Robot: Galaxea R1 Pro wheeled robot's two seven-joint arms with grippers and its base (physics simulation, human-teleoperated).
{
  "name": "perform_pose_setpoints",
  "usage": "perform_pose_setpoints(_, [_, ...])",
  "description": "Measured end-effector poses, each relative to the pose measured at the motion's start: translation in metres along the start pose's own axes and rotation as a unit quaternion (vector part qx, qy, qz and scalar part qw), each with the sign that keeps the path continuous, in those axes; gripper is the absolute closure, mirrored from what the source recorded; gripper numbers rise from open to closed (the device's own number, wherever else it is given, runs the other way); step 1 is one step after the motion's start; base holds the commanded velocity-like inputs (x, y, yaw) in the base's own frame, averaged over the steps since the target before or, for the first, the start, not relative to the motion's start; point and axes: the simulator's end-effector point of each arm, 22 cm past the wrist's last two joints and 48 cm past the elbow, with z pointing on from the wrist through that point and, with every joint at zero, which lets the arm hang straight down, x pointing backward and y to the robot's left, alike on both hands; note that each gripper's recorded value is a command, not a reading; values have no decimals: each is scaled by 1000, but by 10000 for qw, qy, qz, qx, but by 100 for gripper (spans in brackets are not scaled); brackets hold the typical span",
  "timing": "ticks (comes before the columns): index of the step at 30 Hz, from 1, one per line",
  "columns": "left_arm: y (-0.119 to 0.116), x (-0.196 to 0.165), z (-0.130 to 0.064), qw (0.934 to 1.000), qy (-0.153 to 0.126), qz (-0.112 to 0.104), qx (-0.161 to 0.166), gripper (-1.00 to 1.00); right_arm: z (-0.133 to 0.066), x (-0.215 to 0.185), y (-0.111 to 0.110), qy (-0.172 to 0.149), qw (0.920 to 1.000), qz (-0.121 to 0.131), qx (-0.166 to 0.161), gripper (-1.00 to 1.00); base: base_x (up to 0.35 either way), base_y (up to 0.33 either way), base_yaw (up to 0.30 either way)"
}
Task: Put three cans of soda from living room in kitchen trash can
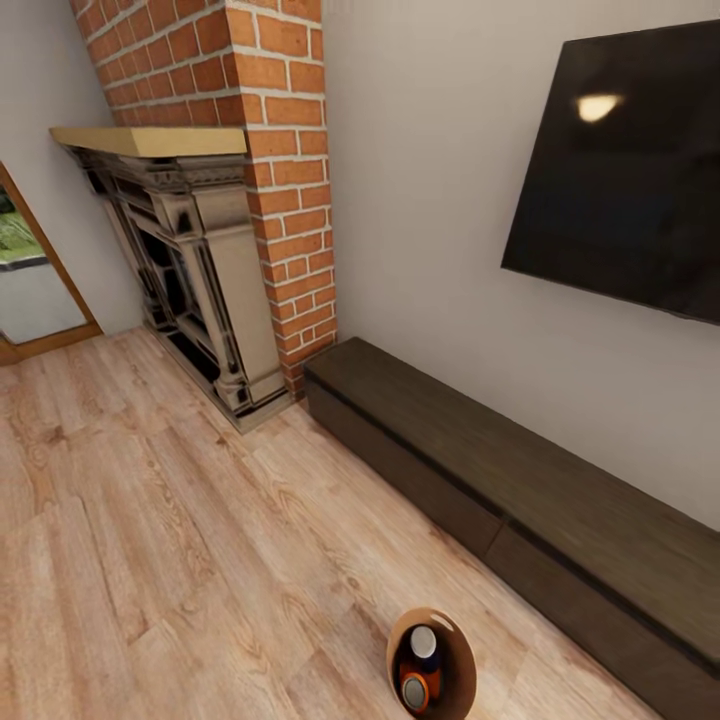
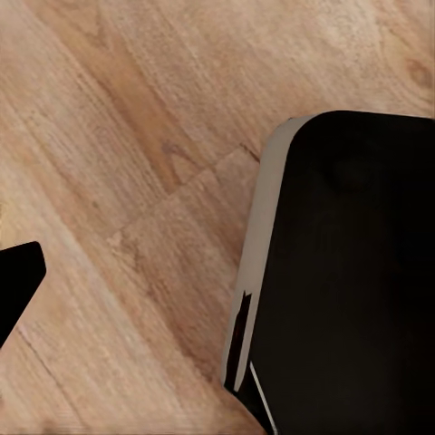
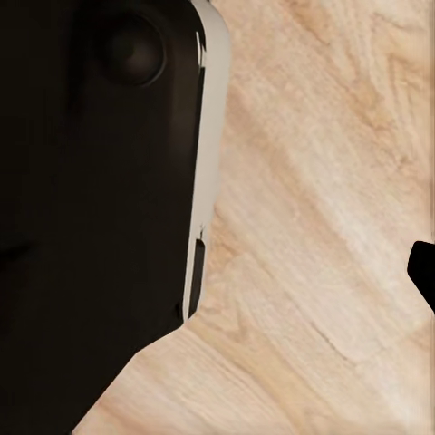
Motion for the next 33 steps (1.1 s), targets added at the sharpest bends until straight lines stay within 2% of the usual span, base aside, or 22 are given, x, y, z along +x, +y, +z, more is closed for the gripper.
perform_pose_setpoints(8, [2, 0, -12, 10000, 97, -1, -2, -100, -13, -3, -9, -34, 9999, 74, 100, -100, 0, 0, 0])
perform_pose_setpoints(14, [6, 12, -21, 9990, 448, -35, -25, -100, -21, -7, -10, -78, 9996, 235, 166, -100, 0, 0, 0])
perform_pose_setpoints(21, [16, 21, -31, 9968, 786, -76, -100, -100, -31, -8, -10, -89, 9995, 257, 177, -100, 0, 0, 0])
perform_pose_setpoints(33, [33, 14, -45, 9956, 828, -74, -425, -100, -48, -9, -11, -94, 9994, 260, 184, -100, 0, 0, 0])
